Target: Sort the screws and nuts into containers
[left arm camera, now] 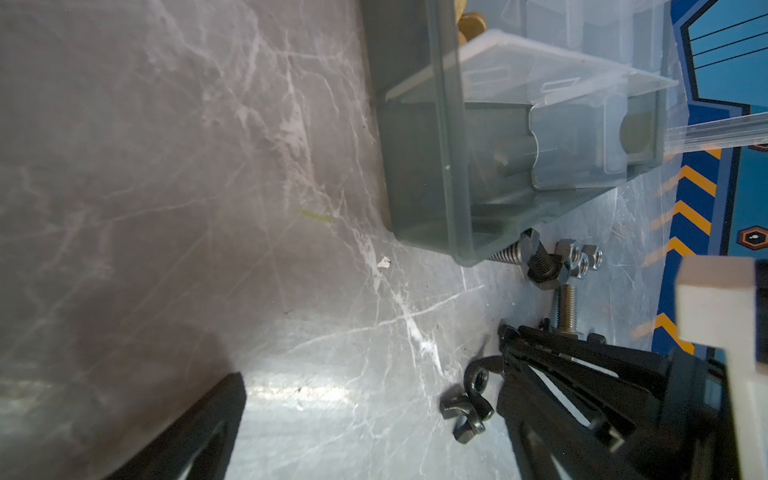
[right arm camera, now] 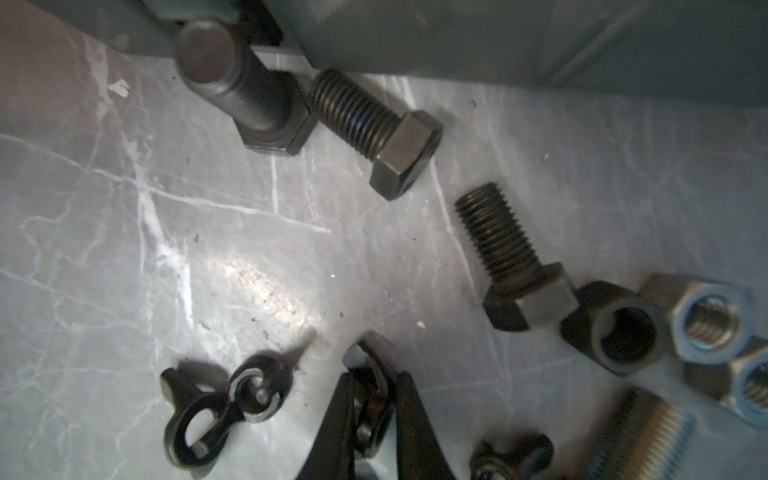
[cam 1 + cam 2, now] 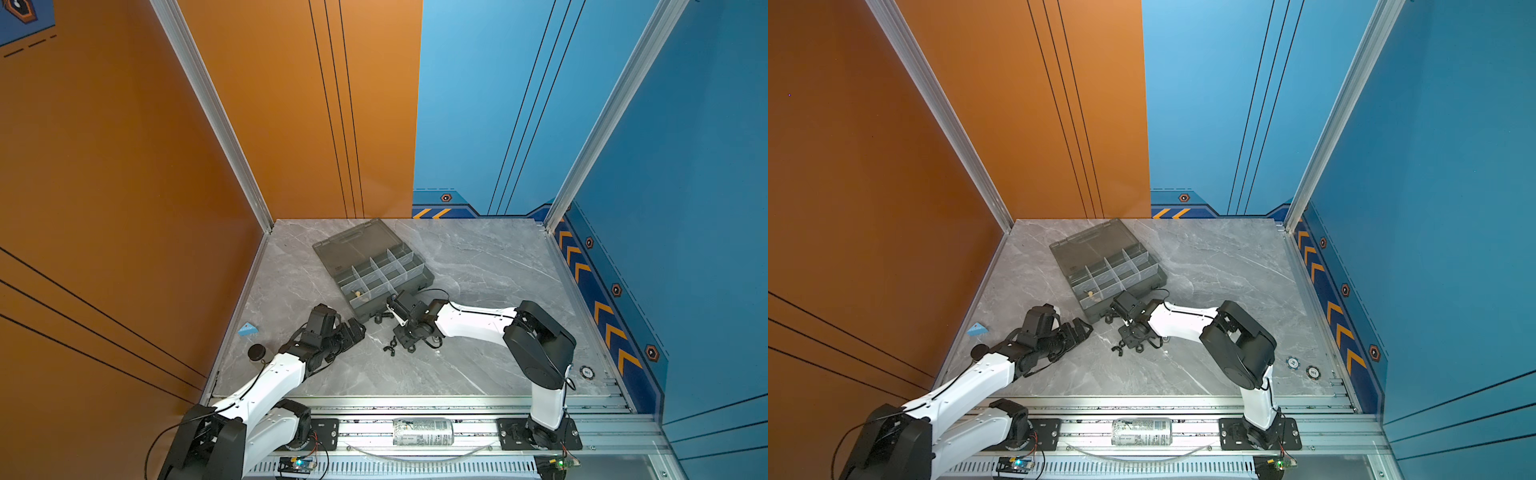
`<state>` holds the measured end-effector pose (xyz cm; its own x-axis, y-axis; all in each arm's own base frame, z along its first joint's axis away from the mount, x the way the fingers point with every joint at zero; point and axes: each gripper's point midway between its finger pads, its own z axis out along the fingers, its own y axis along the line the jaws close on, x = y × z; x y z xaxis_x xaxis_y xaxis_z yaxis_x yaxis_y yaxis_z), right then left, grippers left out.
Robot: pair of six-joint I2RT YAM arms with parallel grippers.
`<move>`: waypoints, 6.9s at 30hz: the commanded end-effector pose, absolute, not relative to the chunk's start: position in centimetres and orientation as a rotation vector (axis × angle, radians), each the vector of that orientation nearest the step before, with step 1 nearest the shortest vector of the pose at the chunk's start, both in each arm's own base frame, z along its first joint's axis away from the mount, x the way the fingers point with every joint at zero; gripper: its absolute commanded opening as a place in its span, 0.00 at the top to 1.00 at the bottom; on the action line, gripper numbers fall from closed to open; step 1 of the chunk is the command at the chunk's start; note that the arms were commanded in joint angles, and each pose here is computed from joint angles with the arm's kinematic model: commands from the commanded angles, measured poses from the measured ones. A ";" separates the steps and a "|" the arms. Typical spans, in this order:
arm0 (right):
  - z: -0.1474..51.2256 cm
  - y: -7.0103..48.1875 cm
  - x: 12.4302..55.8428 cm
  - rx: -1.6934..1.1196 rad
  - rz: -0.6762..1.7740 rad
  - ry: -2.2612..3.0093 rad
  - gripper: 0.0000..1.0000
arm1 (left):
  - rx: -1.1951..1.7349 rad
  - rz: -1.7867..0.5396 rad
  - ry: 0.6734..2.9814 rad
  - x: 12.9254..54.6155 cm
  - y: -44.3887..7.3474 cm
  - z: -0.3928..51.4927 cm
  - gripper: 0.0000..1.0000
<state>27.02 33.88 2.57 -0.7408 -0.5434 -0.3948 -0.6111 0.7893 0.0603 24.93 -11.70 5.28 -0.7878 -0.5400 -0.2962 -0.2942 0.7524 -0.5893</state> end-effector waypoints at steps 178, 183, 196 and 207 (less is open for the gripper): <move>5.6 40.1 21.3 -1.261 0.548 2.477 0.61 | -0.621 -0.756 2.467 24.8 -11.5 5.9 0.02; 4.7 40.2 21.3 -1.258 0.514 2.501 0.61 | -0.616 -0.756 2.468 24.7 -11.5 5.9 0.02; 3.8 40.0 21.0 -1.259 0.510 2.533 0.63 | -0.622 -0.755 2.464 24.6 -11.4 6.0 0.02; 3.9 39.7 21.1 -1.274 0.489 2.527 0.62 | -0.624 -0.756 2.461 24.6 -11.4 6.0 0.02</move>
